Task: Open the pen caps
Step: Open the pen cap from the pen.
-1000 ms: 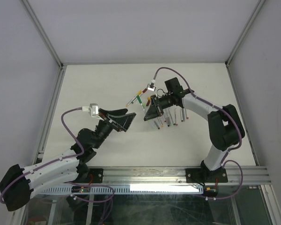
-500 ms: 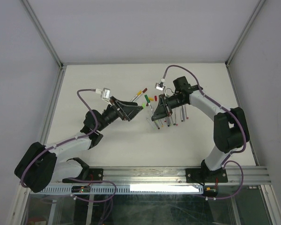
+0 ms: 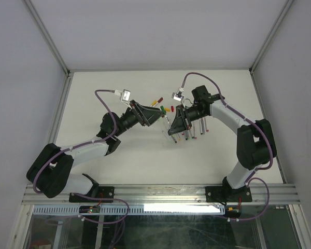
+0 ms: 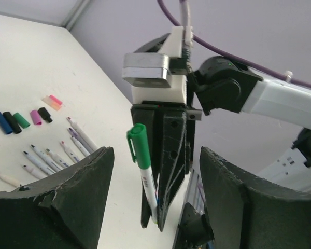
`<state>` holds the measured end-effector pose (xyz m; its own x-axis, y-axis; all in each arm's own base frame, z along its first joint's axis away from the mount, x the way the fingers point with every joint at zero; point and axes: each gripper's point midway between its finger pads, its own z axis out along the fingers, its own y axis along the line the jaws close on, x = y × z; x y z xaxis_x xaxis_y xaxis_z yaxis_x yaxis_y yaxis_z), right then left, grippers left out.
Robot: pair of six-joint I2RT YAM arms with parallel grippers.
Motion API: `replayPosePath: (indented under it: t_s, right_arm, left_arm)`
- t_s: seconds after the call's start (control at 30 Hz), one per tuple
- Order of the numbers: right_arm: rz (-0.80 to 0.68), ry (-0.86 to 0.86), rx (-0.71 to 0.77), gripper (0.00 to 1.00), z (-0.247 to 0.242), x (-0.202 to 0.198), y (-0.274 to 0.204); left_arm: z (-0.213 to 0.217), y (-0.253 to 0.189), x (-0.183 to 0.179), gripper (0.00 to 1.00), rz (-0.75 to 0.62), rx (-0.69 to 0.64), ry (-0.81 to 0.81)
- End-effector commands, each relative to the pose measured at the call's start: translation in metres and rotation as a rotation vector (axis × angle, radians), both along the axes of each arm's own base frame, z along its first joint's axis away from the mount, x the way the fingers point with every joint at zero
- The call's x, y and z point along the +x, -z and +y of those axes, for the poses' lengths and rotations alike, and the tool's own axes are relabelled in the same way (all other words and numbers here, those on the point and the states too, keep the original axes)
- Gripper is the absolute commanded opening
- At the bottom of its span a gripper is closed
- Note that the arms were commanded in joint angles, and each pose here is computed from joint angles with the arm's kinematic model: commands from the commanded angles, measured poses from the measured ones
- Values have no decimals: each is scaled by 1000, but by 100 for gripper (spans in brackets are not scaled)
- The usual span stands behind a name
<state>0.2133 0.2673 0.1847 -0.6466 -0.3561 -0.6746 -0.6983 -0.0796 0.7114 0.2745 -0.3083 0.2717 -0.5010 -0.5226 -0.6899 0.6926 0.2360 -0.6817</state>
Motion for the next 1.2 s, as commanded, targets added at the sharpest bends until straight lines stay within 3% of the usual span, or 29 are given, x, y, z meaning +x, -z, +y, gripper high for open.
replayPosePath:
  t_s: [0.0, 0.37, 0.63, 0.7, 0.8, 0.87, 1.17]
  right_arm:
    - [-106, -13, 73, 0, 1, 0, -31]
    - [-113, 3, 41, 0, 1, 4, -25]
    - [-119, 13, 30, 1, 1, 5, -23]
    - [-119, 16, 34, 8, 1, 5, -26]
    - [-79, 27, 64, 39, 2, 7, -31]
    - [-50, 44, 77, 47, 1, 9, -34]
    - [-56, 174, 59, 46, 3, 23, -32]
  left_arm:
    - [-2, -20, 16, 66, 2, -11, -101]
    - [-18, -11, 27, 44, 63, 45, -165]
    - [-22, -15, 28, 13, 55, 49, -145]
    - [-24, -13, 26, 5, 55, 50, -134]
    - [-24, -12, 21, 0, 50, 36, -113]
    - [-24, -14, 18, 0, 42, 21, -102]
    - [-28, -10, 12, 0, 57, -7, -64]
